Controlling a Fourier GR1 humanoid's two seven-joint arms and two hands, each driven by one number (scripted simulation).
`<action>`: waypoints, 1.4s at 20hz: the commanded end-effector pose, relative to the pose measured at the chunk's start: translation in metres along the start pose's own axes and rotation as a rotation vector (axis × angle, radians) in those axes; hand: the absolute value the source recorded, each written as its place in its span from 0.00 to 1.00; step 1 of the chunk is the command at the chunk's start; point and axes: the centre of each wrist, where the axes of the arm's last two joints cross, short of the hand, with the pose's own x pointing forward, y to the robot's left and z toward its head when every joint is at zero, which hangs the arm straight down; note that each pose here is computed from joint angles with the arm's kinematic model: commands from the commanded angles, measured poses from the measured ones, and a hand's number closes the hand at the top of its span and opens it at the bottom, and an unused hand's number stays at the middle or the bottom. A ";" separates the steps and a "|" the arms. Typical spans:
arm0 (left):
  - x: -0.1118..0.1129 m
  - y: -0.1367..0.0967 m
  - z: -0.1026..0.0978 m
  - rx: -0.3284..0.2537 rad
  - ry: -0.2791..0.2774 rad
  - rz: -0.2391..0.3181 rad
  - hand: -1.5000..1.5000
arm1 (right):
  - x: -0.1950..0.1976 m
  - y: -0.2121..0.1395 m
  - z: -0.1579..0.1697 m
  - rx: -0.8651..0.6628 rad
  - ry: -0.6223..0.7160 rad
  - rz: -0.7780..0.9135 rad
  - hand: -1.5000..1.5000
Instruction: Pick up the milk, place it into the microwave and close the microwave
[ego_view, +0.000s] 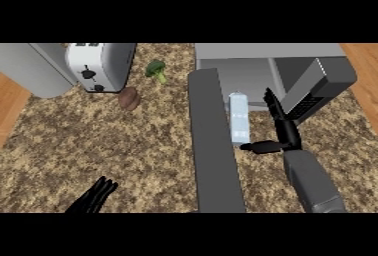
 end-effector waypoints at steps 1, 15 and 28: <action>0.001 -0.014 -0.024 -0.074 0.051 0.002 1.00 | 0.000 -0.005 0.015 0.040 -0.018 -0.065 0.00; -0.049 -0.024 -0.102 -0.257 0.126 -0.171 1.00 | 0.034 -0.057 0.132 -0.082 -0.058 0.009 0.00; -0.147 -0.097 -0.129 -0.594 0.303 -0.222 1.00 | 0.087 -0.104 0.170 -0.072 -0.115 0.014 0.00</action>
